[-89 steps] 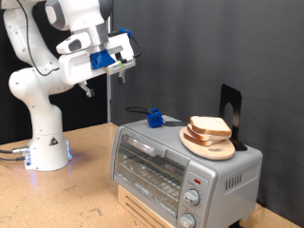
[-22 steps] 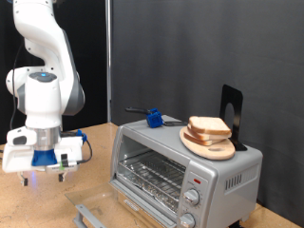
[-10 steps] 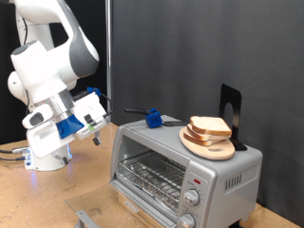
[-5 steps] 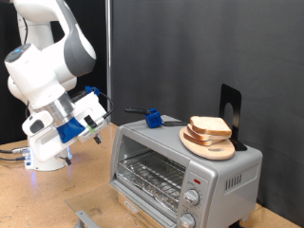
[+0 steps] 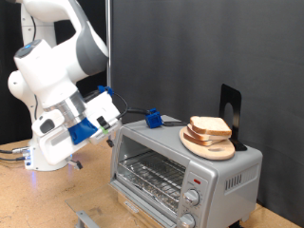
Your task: Make a piece of toast with the oven
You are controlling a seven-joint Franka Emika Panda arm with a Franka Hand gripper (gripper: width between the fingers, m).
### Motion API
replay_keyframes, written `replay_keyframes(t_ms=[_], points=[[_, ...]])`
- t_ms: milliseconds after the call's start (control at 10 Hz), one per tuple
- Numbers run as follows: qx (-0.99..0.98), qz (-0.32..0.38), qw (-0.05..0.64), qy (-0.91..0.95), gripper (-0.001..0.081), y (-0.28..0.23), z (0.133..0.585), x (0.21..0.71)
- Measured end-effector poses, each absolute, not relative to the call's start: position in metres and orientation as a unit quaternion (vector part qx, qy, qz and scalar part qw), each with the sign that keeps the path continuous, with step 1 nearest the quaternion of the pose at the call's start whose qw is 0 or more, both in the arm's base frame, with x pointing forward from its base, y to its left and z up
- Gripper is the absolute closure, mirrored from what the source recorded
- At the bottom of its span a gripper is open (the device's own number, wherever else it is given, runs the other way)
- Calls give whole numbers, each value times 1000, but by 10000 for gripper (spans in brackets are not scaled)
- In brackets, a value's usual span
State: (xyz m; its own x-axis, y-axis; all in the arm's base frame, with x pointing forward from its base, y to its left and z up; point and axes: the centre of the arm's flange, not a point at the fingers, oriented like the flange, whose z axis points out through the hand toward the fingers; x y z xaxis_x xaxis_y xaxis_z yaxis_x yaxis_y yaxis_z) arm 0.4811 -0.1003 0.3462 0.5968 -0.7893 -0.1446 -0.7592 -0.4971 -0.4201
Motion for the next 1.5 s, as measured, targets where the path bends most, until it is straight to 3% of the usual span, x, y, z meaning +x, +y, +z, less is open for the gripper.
replay_keyframes(t_ms=[300, 600, 1000, 1500], points=[[-860, -9, 265, 435, 7, -97, 348, 477], [-857, -28, 327, 398, 7, -66, 384, 487], [-925, -62, 256, 272, 7, -21, 426, 488], [-952, -67, 270, 123, 7, 19, 456, 481]])
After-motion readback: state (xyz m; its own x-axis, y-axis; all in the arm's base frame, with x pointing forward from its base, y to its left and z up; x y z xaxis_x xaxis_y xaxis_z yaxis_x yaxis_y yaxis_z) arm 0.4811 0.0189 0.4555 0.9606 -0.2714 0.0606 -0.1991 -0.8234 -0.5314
